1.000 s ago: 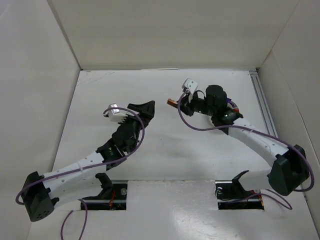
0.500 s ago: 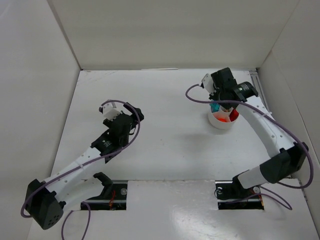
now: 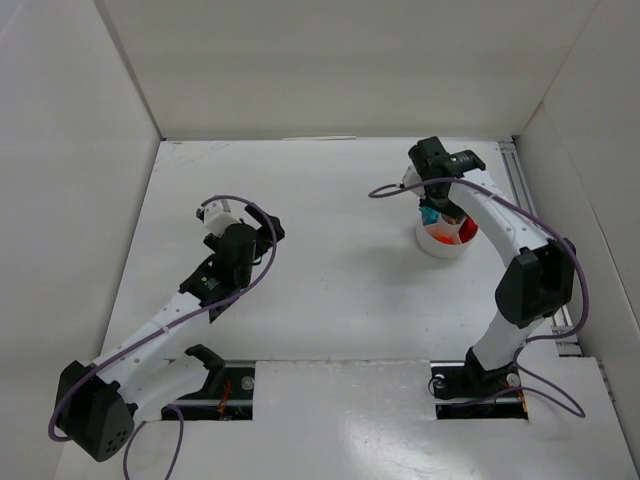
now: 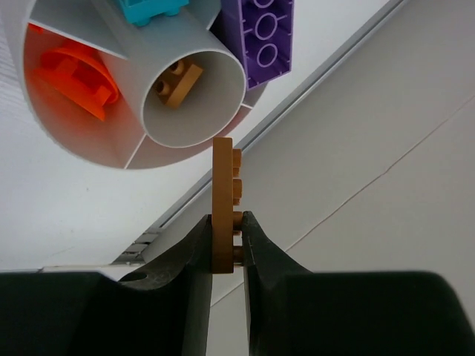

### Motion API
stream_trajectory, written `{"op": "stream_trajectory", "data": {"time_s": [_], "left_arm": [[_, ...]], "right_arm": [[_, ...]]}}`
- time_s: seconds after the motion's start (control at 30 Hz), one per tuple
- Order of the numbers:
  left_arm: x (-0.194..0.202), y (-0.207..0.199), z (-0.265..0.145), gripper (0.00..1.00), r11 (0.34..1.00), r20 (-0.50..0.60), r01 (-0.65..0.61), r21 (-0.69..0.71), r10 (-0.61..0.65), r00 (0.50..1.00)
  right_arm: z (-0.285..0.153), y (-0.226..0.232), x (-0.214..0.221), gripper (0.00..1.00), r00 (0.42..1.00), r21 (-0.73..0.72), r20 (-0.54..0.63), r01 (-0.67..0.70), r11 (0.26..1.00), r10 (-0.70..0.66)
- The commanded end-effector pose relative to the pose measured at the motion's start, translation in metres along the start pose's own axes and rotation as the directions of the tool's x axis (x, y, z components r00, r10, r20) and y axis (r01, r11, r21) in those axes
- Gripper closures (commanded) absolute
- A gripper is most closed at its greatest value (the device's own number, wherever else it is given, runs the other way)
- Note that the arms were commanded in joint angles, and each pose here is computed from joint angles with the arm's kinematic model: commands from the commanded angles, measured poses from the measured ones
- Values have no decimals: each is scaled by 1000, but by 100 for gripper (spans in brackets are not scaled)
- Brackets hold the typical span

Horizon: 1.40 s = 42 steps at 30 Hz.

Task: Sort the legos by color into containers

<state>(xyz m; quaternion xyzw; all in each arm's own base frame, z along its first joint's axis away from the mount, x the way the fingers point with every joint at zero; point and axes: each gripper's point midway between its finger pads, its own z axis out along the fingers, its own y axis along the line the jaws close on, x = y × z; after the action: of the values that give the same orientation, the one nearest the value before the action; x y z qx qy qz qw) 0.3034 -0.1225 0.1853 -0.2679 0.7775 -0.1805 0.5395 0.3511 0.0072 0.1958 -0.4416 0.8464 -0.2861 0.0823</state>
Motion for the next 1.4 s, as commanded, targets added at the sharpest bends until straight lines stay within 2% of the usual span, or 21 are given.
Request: {"op": "stream_trajectory", "data": {"time_s": [0.0,0.4,0.73,0.83,1.07,1.27,1.37], "left_arm": [[0,-1,2,1,1000,3,-2,22,2,1000],[4,5,6,1,1000,-2,-8,3,8,1000],[2,3,6,1,1000,-2,1,3,-1,1000],[2,3,6,1,1000,-2,1,3,-1,1000],[4,4,6,1,1000,-7,-4,-3,4,1000],[0,2,3,1,1000,-3,0,2,0,1000],[-8,-4,-1,1,1000,11,12,19,-12,1000]], "right_arm": [[-10,-26,-6,100,998,56,61,-28,998,25],[8,-22,-34,100,987,-8,160,8,1000,-6],[24,-4,-23,97,994,-56,112,10,998,-4],[24,-2,-21,90,993,-54,114,9,999,-3],[24,-3,-23,67,993,-50,119,-5,999,10],[-6,-25,-26,50,972,16,225,-73,997,68],[-33,-39,-30,48,933,51,340,-142,988,117]]}}
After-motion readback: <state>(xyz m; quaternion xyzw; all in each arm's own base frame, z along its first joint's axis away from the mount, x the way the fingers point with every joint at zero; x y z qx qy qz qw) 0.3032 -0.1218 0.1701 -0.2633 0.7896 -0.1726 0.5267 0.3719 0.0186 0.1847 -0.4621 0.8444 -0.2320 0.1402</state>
